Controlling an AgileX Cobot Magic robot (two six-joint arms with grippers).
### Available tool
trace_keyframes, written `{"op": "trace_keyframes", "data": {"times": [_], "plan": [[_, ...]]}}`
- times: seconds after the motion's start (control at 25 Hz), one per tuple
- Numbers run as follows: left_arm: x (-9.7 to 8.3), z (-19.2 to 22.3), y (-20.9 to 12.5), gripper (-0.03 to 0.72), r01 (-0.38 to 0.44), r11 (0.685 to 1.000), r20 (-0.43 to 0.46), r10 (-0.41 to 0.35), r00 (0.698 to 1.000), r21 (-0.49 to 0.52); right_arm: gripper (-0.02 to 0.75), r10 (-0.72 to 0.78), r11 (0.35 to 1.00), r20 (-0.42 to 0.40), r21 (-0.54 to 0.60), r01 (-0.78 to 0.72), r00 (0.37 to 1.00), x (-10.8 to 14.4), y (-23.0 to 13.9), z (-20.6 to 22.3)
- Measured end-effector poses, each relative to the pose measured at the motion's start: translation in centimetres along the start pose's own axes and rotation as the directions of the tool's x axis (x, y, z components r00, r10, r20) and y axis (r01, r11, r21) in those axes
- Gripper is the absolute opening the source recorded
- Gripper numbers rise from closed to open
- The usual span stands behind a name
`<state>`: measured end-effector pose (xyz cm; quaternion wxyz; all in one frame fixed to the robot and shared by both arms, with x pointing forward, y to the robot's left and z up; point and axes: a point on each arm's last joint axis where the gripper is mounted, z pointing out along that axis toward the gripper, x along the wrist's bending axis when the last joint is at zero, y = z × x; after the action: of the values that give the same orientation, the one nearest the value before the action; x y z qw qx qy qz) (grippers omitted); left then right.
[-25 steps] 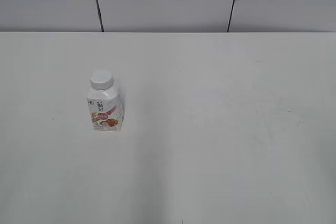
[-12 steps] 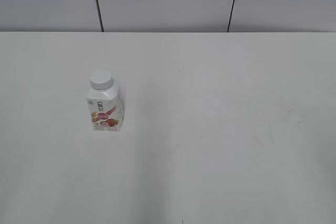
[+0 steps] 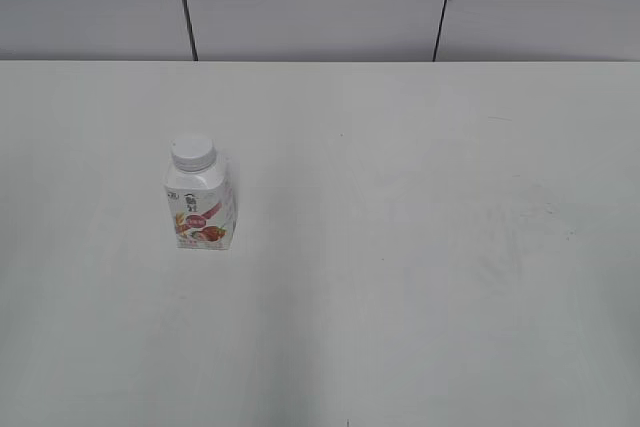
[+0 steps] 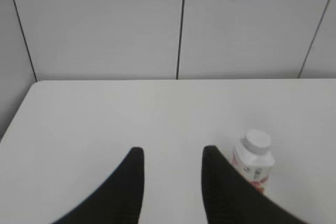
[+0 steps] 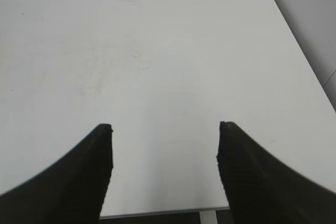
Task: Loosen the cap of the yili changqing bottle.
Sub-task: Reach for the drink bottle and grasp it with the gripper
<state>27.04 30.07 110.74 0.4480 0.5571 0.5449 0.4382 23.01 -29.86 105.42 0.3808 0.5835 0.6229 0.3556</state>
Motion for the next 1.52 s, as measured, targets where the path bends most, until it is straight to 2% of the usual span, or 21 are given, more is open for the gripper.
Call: {"op": "trace_keyframes", "data": {"times": [0.28, 0.4, 0.6, 0.68, 0.88, 1.0, 1.2, 1.52], "plan": [[0.0, 6.9, 3.0, 0.24, 0.0, 0.997, 0.0, 0.0, 1.0, -0.082, 0.501, 0.0, 1.0, 0.0, 0.0, 0.0, 1.0, 0.0, 0.0, 0.0], [0.0, 10.3, 3.2, 0.24, 0.0, 0.997, 0.0, 0.0, 1.0, -0.079, 0.501, 0.0, 1.0, 0.0, 0.0, 0.0, 1.0, 0.0, 0.0, 0.0], [0.0, 16.6, 1.5, 0.24, -0.015, 1.0, 0.0, 0.015, 1.0, 0.007, 0.501, 0.0, 1.0, 0.0, 0.0, 0.0, 1.0, 0.0, 0.0, 0.0], [0.0, 18.5, 0.8, 0.24, -0.015, 1.0, 0.002, 0.015, 1.0, 0.001, 0.501, 0.0, 1.0, 0.0, 0.0, 0.0, 1.0, 0.0, 0.0, 0.0], [-0.4, 23.0, -2.3, 0.24, -0.043, 0.997, 0.027, 0.041, 0.999, 0.068, 0.501, 0.0, 1.0, 0.0, 0.0, 0.0, 1.0, 0.0, 0.0, 0.0], [-0.9, 24.1, -4.0, 0.24, -0.062, 0.995, 0.055, 0.058, 0.997, 0.074, 0.501, 0.0, 1.0, 0.0, 0.0, 0.0, 1.0, 0.0, 0.0, 0.0], [-1.4, 23.9, -6.9, 0.24, -0.023, 0.997, 0.1, 0.016, 0.995, 0.075, 0.501, 0.0, 1.0, 0.0, 0.0, 0.0, 1.0, 0.0, 0.0, 0.0], [-2.9, 21.7, -9.7, 0.24, -0.113, 0.993, 0.288, 0.101, 0.952, 0.024, 0.501, 0.0, 1.0, 0.0, 0.0, 0.0, 1.0, 0.0, 0.0, 0.0]]}}
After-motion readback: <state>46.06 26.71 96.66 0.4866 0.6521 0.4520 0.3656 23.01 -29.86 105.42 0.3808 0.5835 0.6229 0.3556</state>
